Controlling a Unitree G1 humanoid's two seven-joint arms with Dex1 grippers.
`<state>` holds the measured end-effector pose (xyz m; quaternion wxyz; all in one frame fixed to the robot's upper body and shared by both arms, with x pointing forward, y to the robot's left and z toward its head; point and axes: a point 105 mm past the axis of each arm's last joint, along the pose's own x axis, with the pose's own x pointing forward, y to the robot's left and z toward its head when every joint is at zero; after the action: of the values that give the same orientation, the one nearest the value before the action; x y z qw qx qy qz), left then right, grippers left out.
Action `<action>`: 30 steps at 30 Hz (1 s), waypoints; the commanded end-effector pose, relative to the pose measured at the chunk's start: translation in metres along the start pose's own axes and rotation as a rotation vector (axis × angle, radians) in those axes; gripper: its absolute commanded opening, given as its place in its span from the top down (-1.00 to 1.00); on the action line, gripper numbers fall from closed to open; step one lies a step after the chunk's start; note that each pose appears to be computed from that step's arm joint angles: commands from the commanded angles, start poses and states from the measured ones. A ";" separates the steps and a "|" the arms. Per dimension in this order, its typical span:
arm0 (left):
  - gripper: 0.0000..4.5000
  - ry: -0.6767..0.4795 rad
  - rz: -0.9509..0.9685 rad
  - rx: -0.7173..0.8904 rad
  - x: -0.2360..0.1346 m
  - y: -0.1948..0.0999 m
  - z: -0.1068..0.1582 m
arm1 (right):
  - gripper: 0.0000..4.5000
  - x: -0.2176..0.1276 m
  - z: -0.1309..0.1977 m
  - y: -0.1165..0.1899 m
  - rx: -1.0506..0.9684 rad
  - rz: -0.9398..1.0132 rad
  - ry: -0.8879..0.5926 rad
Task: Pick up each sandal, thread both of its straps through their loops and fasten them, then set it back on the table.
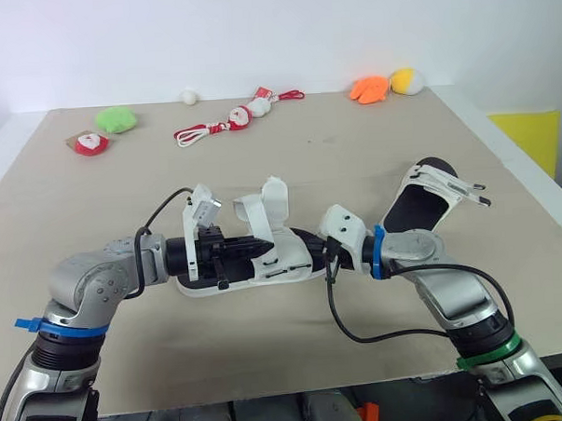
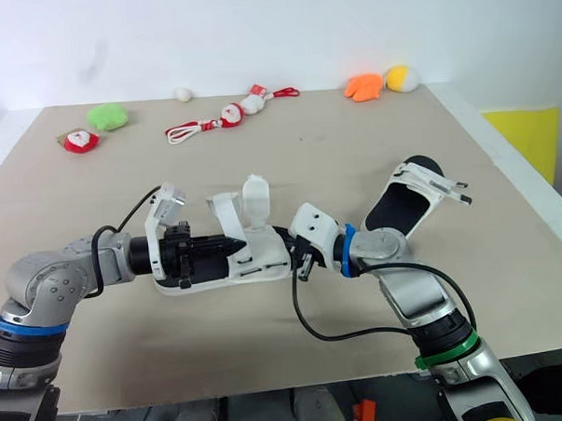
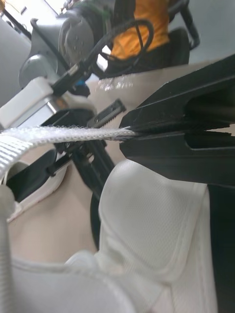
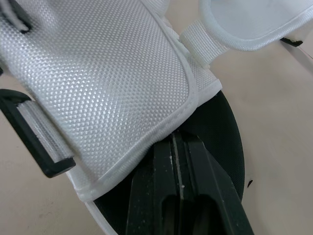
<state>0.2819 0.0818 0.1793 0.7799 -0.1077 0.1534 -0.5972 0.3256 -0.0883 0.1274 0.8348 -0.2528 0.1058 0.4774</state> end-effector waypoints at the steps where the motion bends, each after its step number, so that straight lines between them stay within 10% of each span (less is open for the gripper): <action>1: 0.99 -0.017 -0.035 0.008 -0.001 -0.012 0.010 | 1.00 0.005 -0.010 0.006 0.017 0.011 0.039; 30: 0.99 0.051 0.085 0.003 0.002 0.006 -0.021 | 1.00 0.006 -0.009 0.010 0.028 0.010 0.032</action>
<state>0.2828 0.0832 0.1589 0.8038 -0.0875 0.1767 -0.5612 0.3246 -0.0853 0.1268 0.8384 -0.2472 0.1034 0.4746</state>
